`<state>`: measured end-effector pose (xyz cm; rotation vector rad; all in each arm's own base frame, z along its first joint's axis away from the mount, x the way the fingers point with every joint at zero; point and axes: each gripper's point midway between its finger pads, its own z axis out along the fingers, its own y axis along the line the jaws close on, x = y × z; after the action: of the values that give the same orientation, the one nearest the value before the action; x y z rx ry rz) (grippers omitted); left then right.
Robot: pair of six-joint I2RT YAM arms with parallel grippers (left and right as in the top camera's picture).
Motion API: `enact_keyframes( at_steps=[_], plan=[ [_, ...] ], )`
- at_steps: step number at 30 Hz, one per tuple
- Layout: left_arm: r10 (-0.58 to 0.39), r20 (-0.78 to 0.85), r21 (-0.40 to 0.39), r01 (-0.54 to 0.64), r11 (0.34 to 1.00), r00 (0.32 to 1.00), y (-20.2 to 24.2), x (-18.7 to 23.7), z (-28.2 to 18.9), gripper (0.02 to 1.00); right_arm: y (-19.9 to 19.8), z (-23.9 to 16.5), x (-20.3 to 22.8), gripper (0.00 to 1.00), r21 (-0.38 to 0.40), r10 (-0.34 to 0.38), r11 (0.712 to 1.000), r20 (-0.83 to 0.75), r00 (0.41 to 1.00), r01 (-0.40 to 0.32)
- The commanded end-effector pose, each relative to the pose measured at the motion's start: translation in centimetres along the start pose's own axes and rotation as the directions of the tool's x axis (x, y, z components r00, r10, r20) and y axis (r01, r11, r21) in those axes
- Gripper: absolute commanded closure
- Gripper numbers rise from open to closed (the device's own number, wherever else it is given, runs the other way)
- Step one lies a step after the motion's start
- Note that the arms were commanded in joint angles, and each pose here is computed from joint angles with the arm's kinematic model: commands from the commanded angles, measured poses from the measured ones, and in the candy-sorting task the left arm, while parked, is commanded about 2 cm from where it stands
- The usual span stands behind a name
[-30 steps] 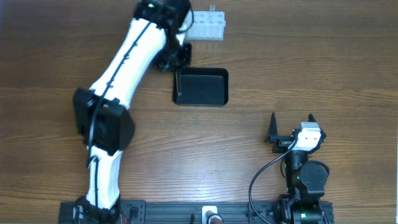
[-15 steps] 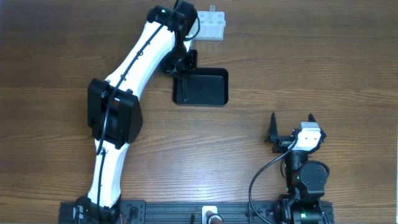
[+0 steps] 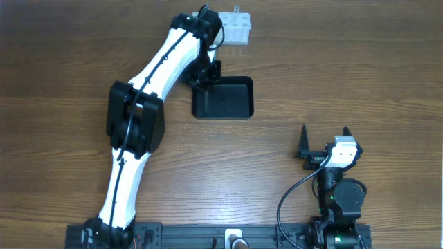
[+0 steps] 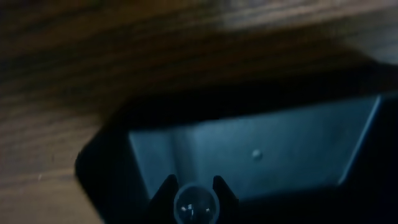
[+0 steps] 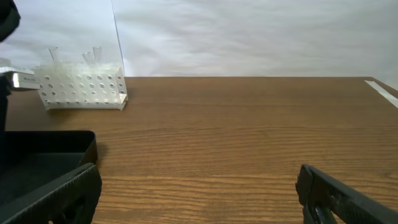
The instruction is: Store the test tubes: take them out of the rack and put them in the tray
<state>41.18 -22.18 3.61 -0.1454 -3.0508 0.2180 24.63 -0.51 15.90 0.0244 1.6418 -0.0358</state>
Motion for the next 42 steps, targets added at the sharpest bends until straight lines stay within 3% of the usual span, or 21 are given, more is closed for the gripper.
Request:
enact_keyframes(
  at_steps=[1,4,8,11,17,21,28,32,36,42],
  plan=[
    [-0.016,0.0,0.014,0.016,1.0,1.0,0.0,-0.8,1.4,0.976,0.0,0.0,0.1,0.009,-0.003,-0.001,1.0,0.0,1.0,0.001],
    [-0.017,-0.006,0.011,0.017,1.0,1.0,0.1,-0.9,1.9,0.936,0.0,0.0,0.1,0.009,-0.003,-0.001,1.0,0.0,1.0,0.001],
    [-0.018,-0.014,0.008,0.018,1.0,1.0,0.2,-0.8,2.3,0.693,0.0,0.0,0.2,0.007,-0.003,-0.001,1.0,0.0,1.0,0.001],
    [-0.018,-0.01,0.011,0.018,1.0,1.0,0.1,-0.9,2.0,0.625,0.0,0.0,0.1,0.007,-0.003,-0.001,1.0,0.0,1.0,0.001],
    [-0.002,0.074,0.049,-0.001,0.999,0.997,-1.3,-1.7,-2.7,0.597,0.0,0.0,0.1,0.009,-0.003,-0.001,1.0,0.0,1.0,0.001],
    [0.015,0.236,0.064,-0.031,0.997,0.972,-2.2,-3.6,-8.3,0.584,0.0,0.0,0.1,0.009,-0.003,-0.001,1.0,0.0,1.0,0.001],
    [0.007,0.552,-0.022,0.007,1.0,0.834,-0.6,-9.7,-14.9,0.36,0.0,0.0,0.1,0.009,-0.003,-0.001,1.0,0.0,1.0,0.001],
    [-0.025,0.645,-0.013,0.043,0.999,0.764,0.8,-12.7,-16.4,0.275,0.0,0.0,0.1,0.009,-0.003,-0.001,1.0,0.0,1.0,0.001],
    [-0.054,0.701,0.005,0.071,0.997,0.711,2.3,-15.3,-16.6,0.257,0.0,0.0,0.1,0.009,-0.003,-0.001,1.0,0.0,1.0,0.001],
    [-0.053,0.708,0.005,0.07,0.998,0.704,3.1,-17.7,-13.6,0.277,0.0,0.0,0.2,0.009,-0.003,-0.001,1.0,0.0,1.0,0.001]
  ],
)
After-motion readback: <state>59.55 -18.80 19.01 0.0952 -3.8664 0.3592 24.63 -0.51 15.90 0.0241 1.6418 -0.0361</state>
